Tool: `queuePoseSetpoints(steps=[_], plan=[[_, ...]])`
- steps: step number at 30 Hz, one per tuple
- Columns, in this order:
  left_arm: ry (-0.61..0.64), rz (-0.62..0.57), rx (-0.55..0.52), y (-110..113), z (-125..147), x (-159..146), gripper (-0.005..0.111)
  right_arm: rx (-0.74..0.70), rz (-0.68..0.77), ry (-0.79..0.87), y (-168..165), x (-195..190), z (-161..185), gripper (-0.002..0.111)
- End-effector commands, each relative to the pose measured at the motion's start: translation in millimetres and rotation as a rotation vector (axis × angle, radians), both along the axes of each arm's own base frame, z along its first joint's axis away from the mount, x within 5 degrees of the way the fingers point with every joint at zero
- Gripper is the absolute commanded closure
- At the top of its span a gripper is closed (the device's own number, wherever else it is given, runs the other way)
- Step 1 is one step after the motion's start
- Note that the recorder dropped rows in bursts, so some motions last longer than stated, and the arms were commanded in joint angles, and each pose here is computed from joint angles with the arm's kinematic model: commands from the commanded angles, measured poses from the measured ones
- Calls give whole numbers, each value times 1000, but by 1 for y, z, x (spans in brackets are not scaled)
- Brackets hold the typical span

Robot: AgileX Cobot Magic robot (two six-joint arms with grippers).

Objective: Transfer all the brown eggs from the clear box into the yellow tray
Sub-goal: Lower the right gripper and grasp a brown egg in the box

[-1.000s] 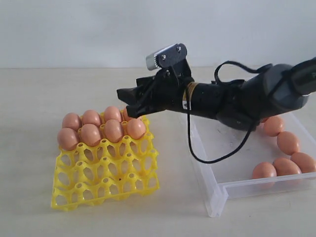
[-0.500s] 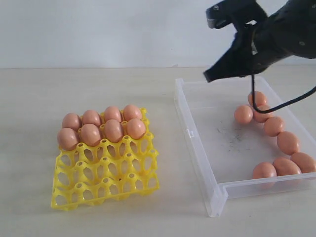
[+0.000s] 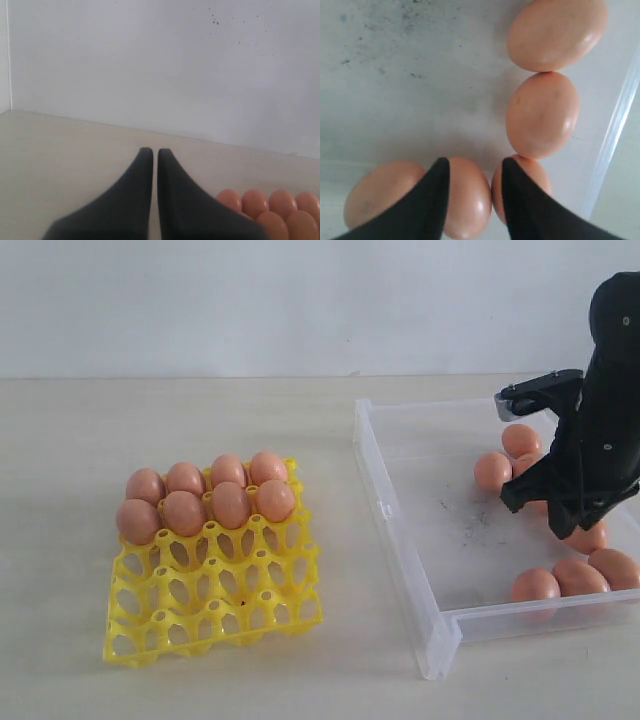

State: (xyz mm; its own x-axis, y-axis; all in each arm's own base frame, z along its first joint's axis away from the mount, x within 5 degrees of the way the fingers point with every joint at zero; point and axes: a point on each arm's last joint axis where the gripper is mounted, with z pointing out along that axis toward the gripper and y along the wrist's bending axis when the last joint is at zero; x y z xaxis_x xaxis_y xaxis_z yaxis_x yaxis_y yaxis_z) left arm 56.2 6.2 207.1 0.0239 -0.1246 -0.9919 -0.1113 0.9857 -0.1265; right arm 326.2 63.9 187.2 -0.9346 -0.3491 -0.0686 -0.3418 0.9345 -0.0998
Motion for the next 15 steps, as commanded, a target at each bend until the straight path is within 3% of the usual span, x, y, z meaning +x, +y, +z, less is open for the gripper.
queuePoseSetpoints(steps=[1,7,15], plan=[[-4,-2,-17,0,-1,0,103,10,1,-47,-2,5,3,55],[-2,-2,-18,0,-1,0,103,-73,12,-135,-9,13,6,56],[-2,-2,-18,0,-1,0,103,-89,2,-76,-9,17,-16,56]])
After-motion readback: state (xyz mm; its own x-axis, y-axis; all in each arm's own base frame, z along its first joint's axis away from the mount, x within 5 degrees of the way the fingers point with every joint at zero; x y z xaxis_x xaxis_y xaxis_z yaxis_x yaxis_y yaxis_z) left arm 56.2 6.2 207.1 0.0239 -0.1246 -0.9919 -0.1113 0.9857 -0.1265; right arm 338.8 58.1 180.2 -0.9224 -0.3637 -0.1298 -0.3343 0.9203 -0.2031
